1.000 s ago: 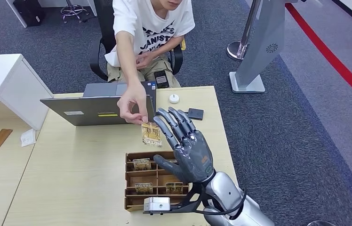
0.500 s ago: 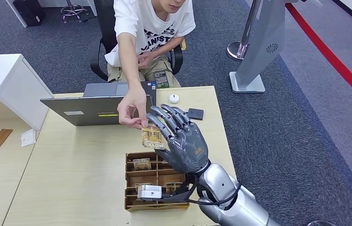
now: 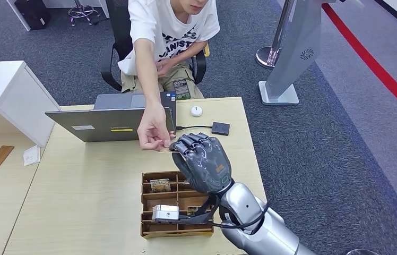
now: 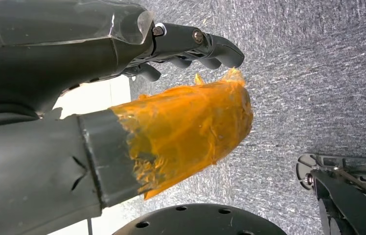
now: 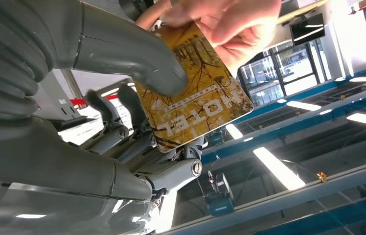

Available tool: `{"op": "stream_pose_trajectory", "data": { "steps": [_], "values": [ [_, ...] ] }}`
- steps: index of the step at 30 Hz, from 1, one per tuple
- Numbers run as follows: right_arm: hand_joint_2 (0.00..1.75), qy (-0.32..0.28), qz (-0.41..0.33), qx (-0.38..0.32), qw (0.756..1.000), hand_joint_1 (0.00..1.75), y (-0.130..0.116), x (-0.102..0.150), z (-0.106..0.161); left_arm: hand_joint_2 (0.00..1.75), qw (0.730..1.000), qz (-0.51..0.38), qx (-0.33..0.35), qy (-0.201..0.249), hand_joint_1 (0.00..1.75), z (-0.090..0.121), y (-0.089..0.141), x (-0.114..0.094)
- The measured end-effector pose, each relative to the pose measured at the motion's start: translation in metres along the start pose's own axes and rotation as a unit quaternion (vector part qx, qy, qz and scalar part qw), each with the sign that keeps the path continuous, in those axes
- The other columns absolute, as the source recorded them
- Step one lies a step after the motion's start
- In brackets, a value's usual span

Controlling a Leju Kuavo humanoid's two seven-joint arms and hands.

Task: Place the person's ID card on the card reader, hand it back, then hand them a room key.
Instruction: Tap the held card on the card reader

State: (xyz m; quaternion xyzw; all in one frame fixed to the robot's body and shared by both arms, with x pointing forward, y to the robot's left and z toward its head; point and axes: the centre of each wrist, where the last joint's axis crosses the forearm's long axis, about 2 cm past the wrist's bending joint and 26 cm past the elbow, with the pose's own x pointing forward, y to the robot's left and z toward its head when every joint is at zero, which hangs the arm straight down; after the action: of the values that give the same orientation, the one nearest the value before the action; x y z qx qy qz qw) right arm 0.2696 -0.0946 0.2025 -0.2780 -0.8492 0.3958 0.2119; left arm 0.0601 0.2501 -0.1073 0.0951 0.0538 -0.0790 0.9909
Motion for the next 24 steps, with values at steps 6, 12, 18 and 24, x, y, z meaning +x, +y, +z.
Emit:
{"op": "stream_pose_trajectory", "data": {
  "steps": [6,12,18,24],
  "values": [
    [1.75,0.002,-0.001,0.006,1.000,1.75,0.002,0.000,0.000,0.00,1.000,0.002,0.000,0.001,0.00,0.000,0.000,0.000],
    [1.75,0.017,-0.046,0.021,0.999,1.75,0.004,0.002,0.001,0.00,1.000,0.005,-0.001,0.002,0.00,0.000,0.000,0.000],
    [1.75,0.045,-0.138,0.030,0.989,1.75,0.003,0.004,0.005,0.00,1.000,0.011,-0.001,0.003,0.00,0.000,0.000,0.000],
    [1.75,0.105,-0.398,0.037,0.911,1.75,-0.002,0.005,0.015,0.00,1.000,0.027,0.004,0.004,0.00,0.000,0.000,-0.001]
  ]
}}
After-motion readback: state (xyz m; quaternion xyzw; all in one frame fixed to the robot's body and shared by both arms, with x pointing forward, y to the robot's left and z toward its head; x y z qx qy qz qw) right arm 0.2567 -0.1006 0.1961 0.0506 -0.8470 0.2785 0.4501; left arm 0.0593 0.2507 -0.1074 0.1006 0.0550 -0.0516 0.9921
